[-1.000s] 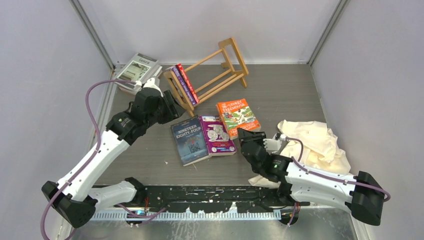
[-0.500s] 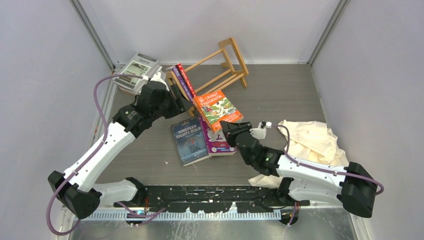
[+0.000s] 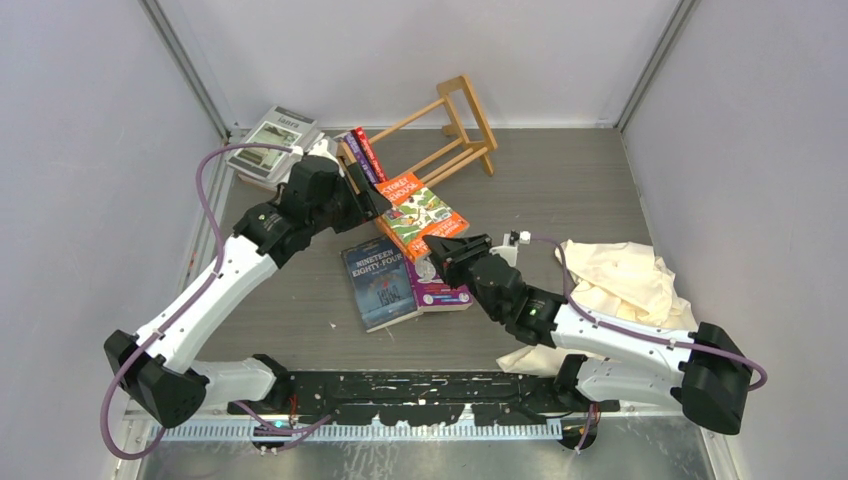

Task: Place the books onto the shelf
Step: Pick up the book from the center of the board.

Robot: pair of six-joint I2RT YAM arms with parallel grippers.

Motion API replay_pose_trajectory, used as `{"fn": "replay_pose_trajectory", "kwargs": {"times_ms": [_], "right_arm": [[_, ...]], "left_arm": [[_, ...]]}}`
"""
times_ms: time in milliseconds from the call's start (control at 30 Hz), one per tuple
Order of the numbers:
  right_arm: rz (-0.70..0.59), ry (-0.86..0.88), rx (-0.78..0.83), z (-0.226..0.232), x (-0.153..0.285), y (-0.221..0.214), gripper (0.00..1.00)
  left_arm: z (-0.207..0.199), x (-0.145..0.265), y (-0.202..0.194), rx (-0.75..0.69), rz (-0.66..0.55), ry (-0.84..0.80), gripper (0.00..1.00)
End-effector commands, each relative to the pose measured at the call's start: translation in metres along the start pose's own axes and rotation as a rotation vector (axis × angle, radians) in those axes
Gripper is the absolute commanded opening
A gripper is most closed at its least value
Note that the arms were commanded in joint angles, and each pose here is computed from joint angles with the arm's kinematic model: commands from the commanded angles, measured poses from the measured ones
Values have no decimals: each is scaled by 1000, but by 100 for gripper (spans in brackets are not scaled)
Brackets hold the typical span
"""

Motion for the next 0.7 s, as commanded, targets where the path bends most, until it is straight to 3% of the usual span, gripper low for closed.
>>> {"fn": "replay_pose_trajectory", "kwargs": {"times_ms": [0,100,167,667], "right_arm": [[101,224,-176,80,16,-17,1],[113,234,-190,84,19,-17,1],[119,247,-204,87,21,-17,1],[203,284,-289,98,23,-25,1]], "left_arm": [[-19,6,22,33,-79,-60,64],[-18,7,22,41,-82,-54,65],[-16,6,22,51,-87,-46,73],[-6,2,31,96,-160,31,71]]}}
Point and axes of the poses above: each gripper's point midway between its finger pads, its own x axis back along the fingers, its own z axis along the line the jaws close on, y = z × x, the point moved 4 cm from there along x, back along the fingers, and after that the axes turned 7 degrees about -x, right-handed, at the moved point
